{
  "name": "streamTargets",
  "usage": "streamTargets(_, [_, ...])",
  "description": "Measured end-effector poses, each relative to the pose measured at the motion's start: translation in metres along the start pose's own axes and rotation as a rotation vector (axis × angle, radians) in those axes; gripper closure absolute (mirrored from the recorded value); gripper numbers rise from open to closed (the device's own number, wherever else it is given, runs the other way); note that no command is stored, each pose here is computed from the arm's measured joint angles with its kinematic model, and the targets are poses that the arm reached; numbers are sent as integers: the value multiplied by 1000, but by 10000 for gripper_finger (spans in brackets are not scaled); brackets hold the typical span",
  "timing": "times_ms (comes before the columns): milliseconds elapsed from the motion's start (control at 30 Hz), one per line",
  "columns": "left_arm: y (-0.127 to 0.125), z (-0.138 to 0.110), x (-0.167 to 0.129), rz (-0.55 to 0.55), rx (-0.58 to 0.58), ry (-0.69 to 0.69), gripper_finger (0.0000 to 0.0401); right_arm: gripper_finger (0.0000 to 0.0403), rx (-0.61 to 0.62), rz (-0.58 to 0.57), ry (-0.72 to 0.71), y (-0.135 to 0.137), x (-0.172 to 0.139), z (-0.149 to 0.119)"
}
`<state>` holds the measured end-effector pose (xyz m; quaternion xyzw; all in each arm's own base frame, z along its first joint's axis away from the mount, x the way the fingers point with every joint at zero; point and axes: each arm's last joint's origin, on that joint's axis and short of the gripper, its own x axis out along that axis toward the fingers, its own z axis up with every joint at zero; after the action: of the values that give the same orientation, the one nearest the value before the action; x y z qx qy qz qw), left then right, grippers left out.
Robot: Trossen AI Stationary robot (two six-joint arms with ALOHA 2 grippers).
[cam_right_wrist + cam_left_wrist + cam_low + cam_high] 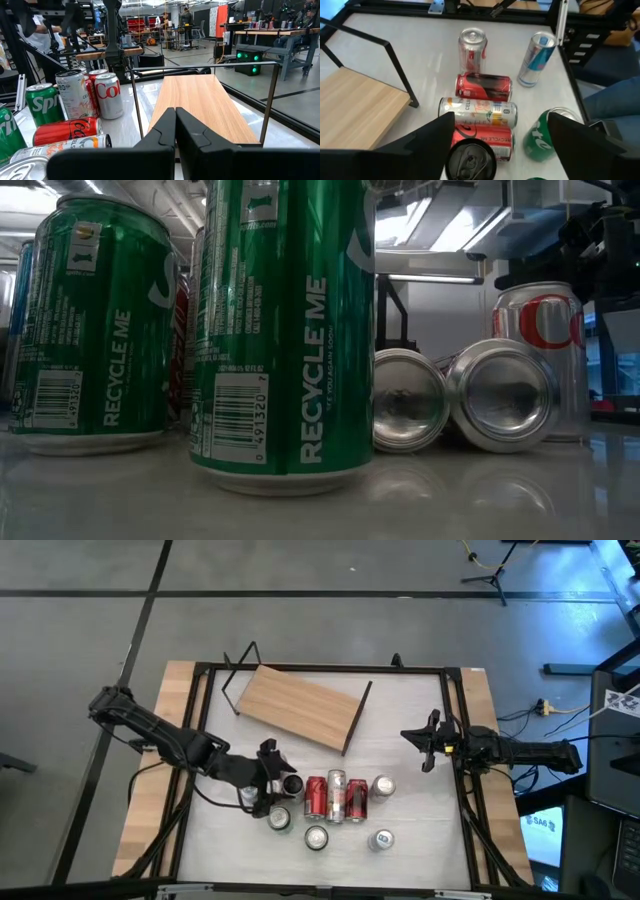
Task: Place canned beverage on shelf
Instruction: Put the left white yellow soda can on the shelf
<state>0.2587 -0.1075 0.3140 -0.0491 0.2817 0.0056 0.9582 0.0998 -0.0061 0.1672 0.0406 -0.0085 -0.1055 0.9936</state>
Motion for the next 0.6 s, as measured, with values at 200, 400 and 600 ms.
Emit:
streamTargets(200, [-5, -10, 24, 41, 27, 64, 20, 397, 0, -1, 0, 0, 0, 0])
streamTargets(400, [-6, -20, 38, 68, 53, 129, 5, 397, 0, -1, 0, 0, 0, 0])
streamTargets(600, [-5, -29, 42, 103, 76, 204, 6, 397, 0, -1, 1, 0, 0, 0])
